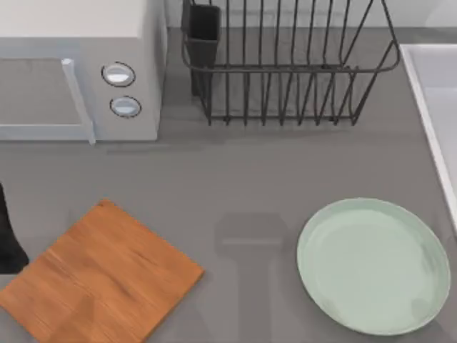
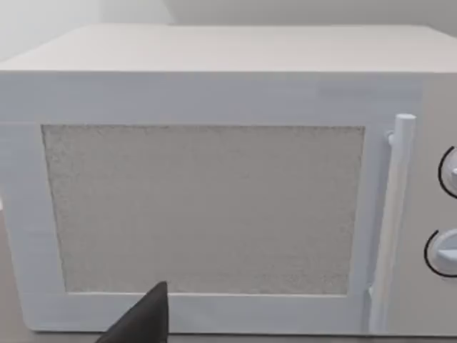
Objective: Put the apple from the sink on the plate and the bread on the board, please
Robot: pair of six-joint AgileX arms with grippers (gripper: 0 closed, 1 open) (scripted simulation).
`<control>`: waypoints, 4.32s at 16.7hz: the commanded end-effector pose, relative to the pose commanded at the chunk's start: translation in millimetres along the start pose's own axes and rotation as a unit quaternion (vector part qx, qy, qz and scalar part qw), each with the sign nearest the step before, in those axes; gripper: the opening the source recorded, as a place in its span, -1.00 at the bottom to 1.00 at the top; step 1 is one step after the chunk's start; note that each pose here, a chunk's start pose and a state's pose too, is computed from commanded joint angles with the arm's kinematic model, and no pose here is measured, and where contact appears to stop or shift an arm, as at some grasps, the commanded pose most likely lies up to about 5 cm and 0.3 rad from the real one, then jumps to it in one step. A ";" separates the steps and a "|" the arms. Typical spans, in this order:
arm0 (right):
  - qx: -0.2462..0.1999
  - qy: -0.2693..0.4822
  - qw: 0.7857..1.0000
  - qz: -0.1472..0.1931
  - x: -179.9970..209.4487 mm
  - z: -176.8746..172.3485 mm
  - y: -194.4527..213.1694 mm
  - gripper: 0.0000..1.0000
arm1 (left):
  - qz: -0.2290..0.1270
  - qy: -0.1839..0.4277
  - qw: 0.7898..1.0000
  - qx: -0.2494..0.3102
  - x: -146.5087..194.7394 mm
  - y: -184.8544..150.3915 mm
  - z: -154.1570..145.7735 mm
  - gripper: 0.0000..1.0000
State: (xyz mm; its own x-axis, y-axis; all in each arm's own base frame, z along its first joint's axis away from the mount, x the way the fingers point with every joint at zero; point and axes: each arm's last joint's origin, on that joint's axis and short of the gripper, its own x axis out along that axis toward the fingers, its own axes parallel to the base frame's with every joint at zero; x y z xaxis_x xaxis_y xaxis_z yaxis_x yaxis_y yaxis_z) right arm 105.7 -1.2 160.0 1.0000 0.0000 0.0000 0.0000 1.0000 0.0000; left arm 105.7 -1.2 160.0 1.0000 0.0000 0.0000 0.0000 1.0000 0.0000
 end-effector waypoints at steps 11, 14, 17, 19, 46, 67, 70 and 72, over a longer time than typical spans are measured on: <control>0.000 0.000 1.000 0.000 0.0 0.0 0.0 1.00 | 0.000 0.000 1.000 0.000 0.0 0.0 0.0 1.00; 0.000 0.000 1.000 0.000 0.0 0.0 0.0 1.00 | 0.000 0.000 1.000 0.000 0.0 0.0 0.0 1.00; 0.000 0.000 1.000 0.000 0.0 0.0 0.0 1.00 | 0.000 0.000 1.000 0.000 0.0 0.0 0.0 1.00; 0.000 0.000 1.000 0.000 0.0 0.0 0.0 1.00 | 0.000 0.000 1.000 0.000 0.0 0.0 0.0 1.00; -0.023 0.545 0.838 -0.029 231.0 97.2 -56.5 1.00 | 0.000 0.000 1.000 0.000 0.0 0.0 0.0 1.00; 0.003 0.709 0.705 -0.002 332.3 -43.3 -100.7 1.00 | 0.000 0.000 1.000 0.000 0.0 0.0 0.0 1.00; 0.001 0.701 0.713 -0.004 335.8 -95.1 -102.4 1.00 | 0.000 0.000 1.000 0.000 0.0 0.0 0.0 1.00; 0.002 0.701 0.713 -0.005 333.1 -127.5 -102.3 1.00 | 0.000 0.000 1.000 0.000 0.0 0.0 0.0 1.00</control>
State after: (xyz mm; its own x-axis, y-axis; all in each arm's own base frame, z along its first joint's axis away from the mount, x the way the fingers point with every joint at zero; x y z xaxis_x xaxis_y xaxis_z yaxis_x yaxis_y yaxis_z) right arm 438.8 -103.5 32.5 0.0174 -0.0042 -0.9998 0.0089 1.0000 -0.0040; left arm 105.7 -1.2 160.0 1.0000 0.0000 0.0000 0.0000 1.0000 0.0000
